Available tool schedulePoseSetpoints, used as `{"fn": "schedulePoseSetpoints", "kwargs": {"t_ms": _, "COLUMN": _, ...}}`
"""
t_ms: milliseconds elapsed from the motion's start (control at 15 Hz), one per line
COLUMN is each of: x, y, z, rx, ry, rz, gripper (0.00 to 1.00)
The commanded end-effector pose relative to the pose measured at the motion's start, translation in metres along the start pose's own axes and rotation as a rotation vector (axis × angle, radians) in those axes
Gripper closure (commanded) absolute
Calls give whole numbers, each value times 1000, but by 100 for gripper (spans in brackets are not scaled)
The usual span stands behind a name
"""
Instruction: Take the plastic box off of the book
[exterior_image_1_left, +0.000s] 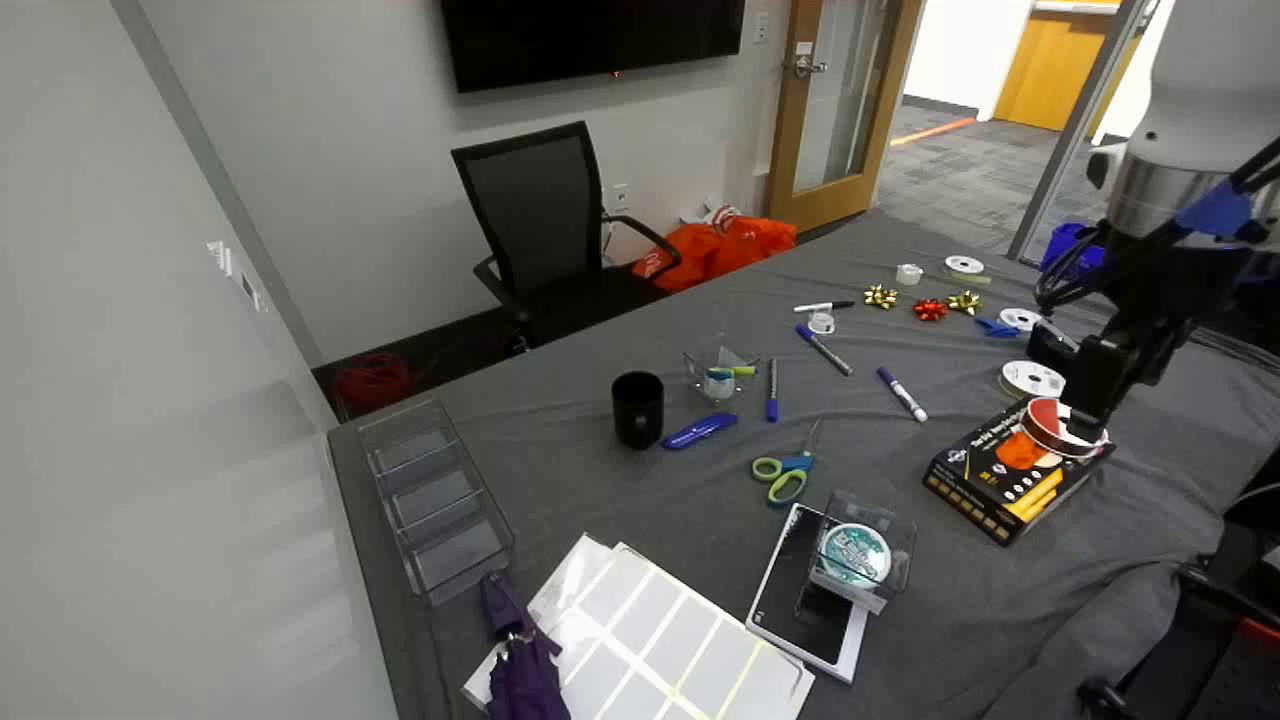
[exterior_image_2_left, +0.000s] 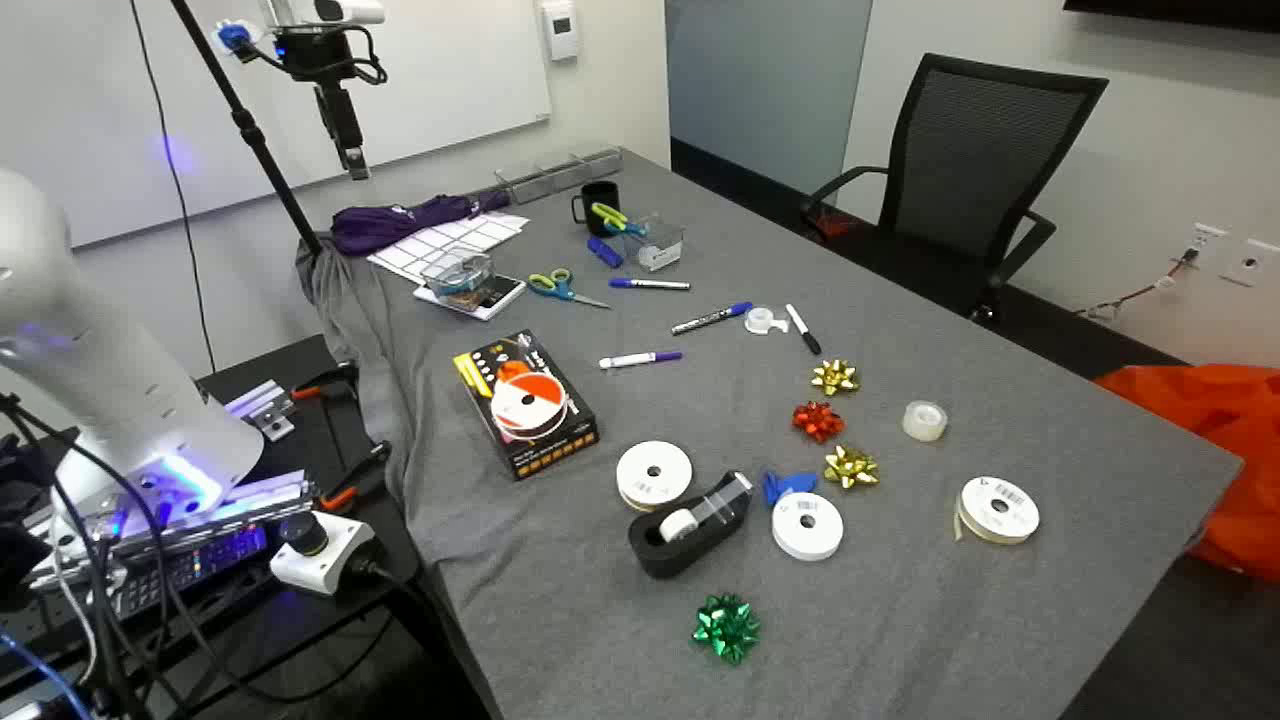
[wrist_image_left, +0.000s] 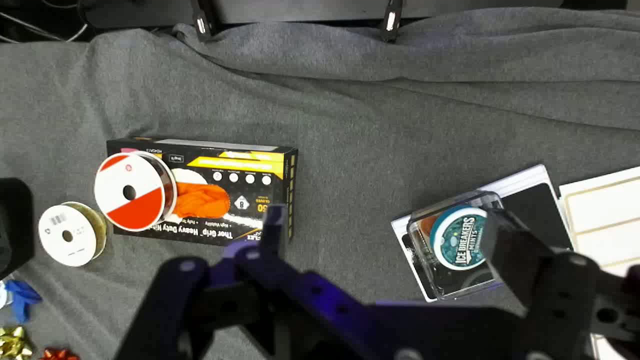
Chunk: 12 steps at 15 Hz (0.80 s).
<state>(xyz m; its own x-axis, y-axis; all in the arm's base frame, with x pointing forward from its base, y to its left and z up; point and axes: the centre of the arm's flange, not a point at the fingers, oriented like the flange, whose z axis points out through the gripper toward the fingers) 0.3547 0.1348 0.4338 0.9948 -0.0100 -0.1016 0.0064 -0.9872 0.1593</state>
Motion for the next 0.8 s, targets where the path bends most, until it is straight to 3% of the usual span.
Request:
{"fn": "schedulePoseSetpoints", "kwargs": {"t_ms": 0, "x": 0, "y": 0, "z": 0, "rx": 0, "ry": 0, "rz": 0, "gripper": 0}}
{"fn": "schedulePoseSetpoints", "kwargs": {"t_ms": 267, "x": 13, "y": -3, "z": 14, "rx": 57, "ry": 12, "rz": 34, "gripper": 0}}
{"fn": "schedulePoseSetpoints", "kwargs": {"t_ms": 733, "x": 51, "y": -13, "z": 53, "rx": 237, "ry": 50, "rz": 165, "gripper": 0}}
